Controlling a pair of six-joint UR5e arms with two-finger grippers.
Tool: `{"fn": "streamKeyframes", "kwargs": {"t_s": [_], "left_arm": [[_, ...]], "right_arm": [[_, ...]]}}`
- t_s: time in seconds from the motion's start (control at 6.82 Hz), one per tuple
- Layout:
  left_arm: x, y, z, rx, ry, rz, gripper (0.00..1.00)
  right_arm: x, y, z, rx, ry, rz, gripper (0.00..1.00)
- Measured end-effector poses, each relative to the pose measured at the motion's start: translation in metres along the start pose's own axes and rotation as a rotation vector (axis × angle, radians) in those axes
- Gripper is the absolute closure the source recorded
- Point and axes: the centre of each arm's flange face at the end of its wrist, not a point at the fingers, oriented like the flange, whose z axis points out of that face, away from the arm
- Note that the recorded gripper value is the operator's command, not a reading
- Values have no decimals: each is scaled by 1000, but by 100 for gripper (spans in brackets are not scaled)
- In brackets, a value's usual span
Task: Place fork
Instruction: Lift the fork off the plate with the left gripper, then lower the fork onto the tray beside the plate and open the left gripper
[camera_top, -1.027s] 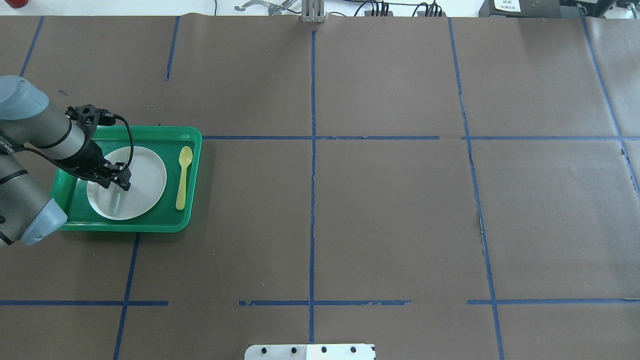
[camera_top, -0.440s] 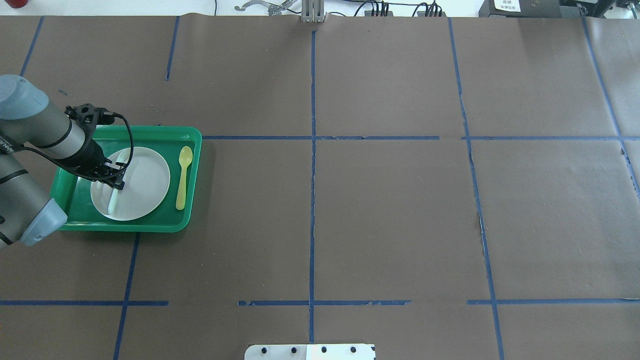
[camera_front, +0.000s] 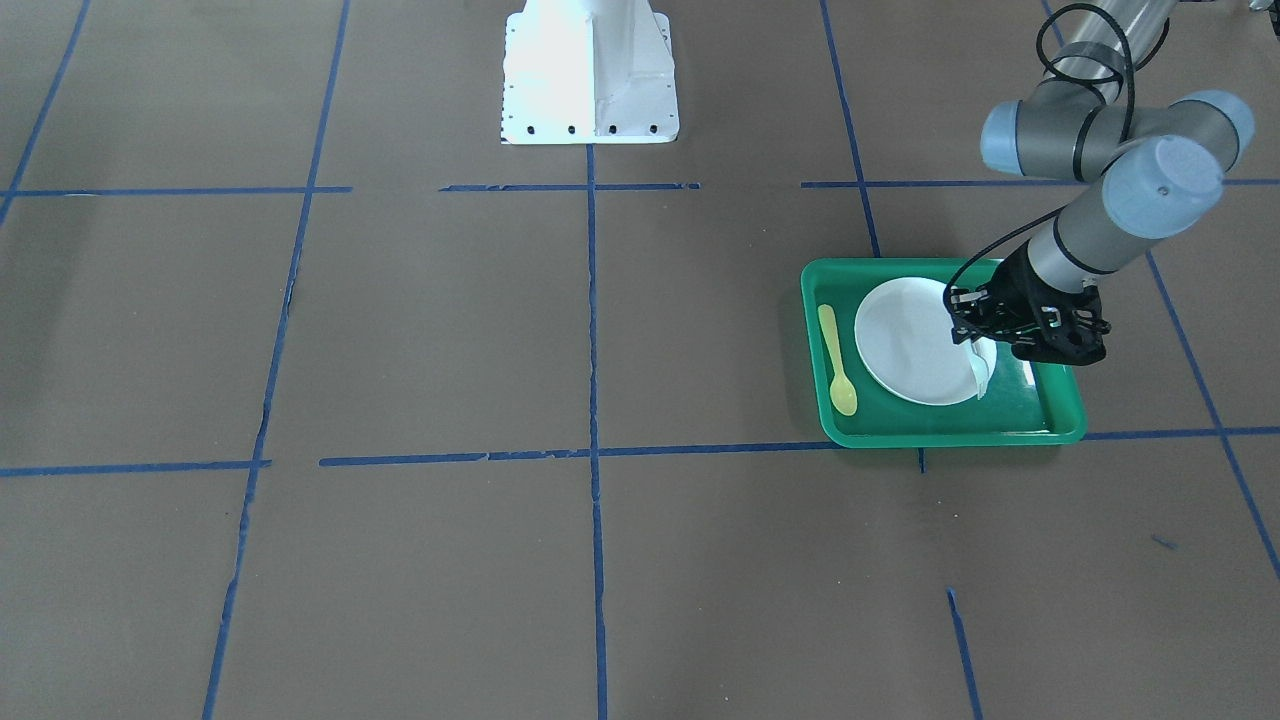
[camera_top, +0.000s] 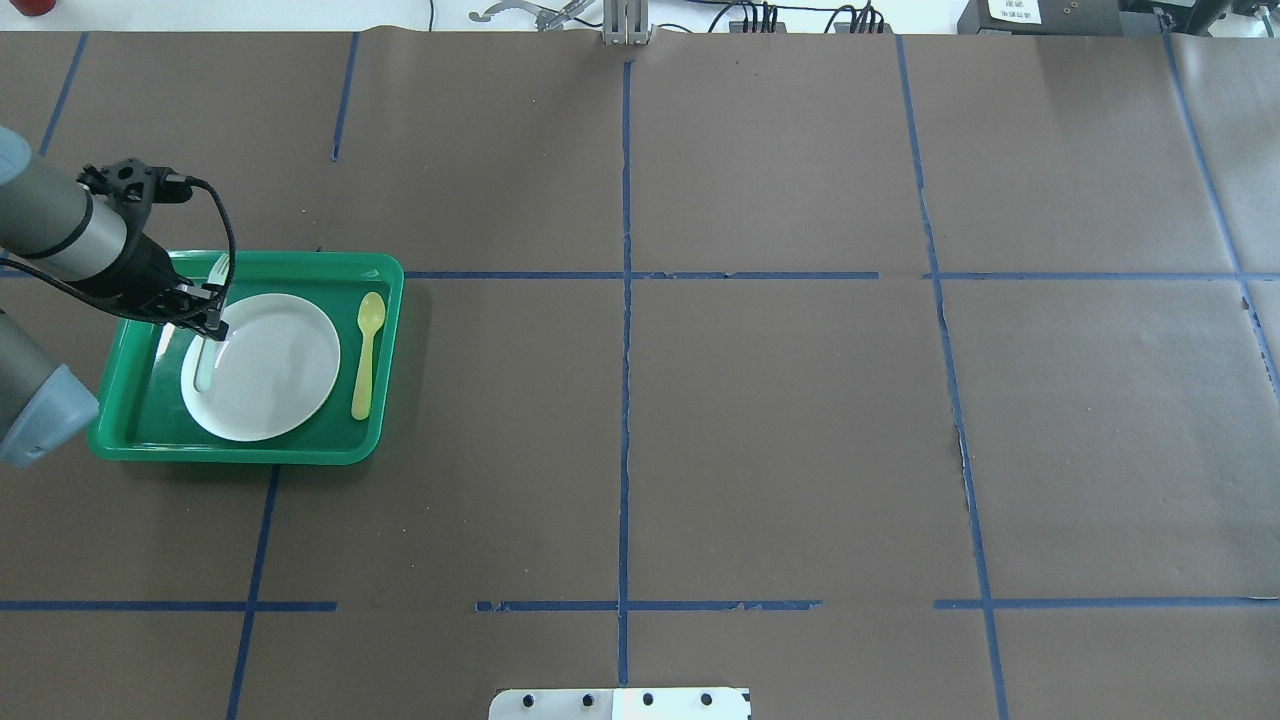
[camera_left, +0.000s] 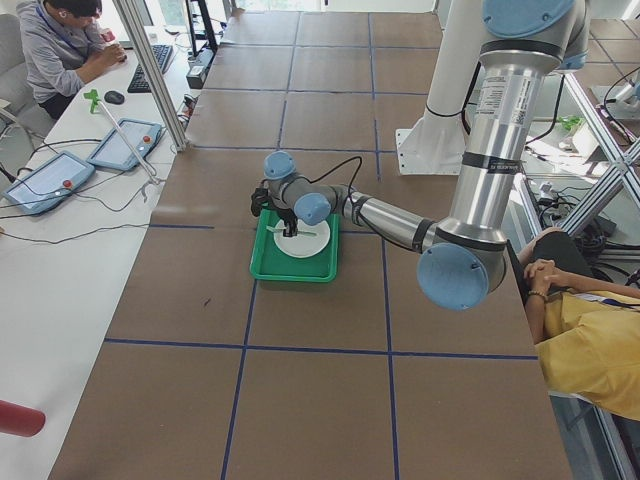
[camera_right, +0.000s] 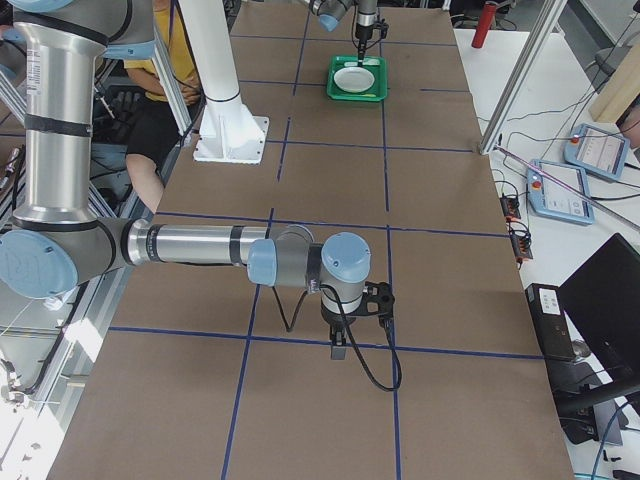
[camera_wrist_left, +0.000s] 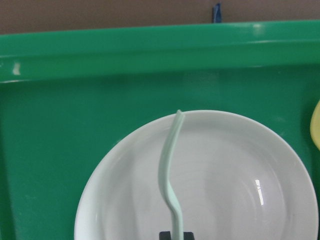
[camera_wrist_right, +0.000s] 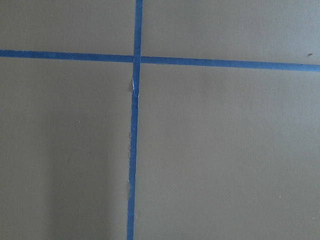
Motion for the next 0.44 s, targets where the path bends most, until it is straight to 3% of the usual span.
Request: {"fn": "streamKeyframes", "kwargs": {"t_s": [0.44], "left_arm": [[-52, 3, 9, -34, -56, -17, 100]], "right_arm": [[0, 0, 0, 0, 0, 0, 0]]}}
